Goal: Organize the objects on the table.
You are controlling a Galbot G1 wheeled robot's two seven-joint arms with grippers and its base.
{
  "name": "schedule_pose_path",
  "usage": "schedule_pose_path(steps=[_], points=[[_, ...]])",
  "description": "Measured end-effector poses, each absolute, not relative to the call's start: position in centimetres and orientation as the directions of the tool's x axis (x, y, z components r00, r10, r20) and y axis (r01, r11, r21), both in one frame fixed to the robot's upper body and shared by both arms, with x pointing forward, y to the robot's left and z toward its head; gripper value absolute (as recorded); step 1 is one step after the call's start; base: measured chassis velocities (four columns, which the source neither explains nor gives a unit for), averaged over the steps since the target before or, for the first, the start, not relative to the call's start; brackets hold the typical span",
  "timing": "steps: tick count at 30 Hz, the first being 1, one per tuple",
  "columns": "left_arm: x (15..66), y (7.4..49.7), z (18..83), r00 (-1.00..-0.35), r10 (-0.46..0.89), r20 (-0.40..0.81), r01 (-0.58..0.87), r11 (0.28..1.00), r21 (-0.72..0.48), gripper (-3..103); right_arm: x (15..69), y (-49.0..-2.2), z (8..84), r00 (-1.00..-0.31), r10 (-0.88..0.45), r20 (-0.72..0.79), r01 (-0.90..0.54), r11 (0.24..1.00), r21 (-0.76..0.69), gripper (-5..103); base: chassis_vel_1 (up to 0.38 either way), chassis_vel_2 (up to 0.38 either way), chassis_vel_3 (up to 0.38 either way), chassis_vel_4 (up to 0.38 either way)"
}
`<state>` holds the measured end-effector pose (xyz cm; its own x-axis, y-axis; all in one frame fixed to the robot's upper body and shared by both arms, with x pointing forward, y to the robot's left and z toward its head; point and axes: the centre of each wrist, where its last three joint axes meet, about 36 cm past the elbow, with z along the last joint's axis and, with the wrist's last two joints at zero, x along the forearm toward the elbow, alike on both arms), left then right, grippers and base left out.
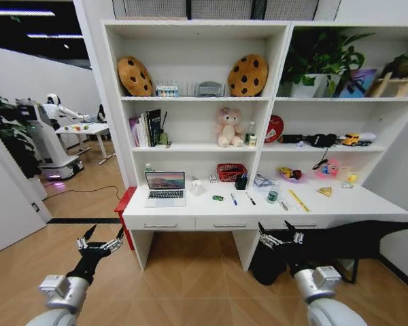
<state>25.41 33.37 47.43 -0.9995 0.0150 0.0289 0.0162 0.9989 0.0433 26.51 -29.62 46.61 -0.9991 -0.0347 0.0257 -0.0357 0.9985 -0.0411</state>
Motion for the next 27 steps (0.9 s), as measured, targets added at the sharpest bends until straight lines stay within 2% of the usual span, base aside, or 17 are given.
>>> schedule_pose_path(steps=[19, 27], points=[[25.5, 33.6, 46.6, -0.999, 0.007, 0.039, 0.008, 0.999, 0.031, 100, 26.8, -29.5, 46.4, -0.999, -0.035, 0.02, -0.036, 0.998, -0.056, 100, -0.281, 0.28, 0.291, -0.284], [25.7, 33.5, 46.4, -0.999, 0.007, 0.04, 0.008, 1.0, 0.026, 100, 26.9, -29.6, 46.2, -0.999, -0.034, 0.006, -0.034, 0.999, -0.04, 100, -0.092, 0.085, 0.068, -0.085]])
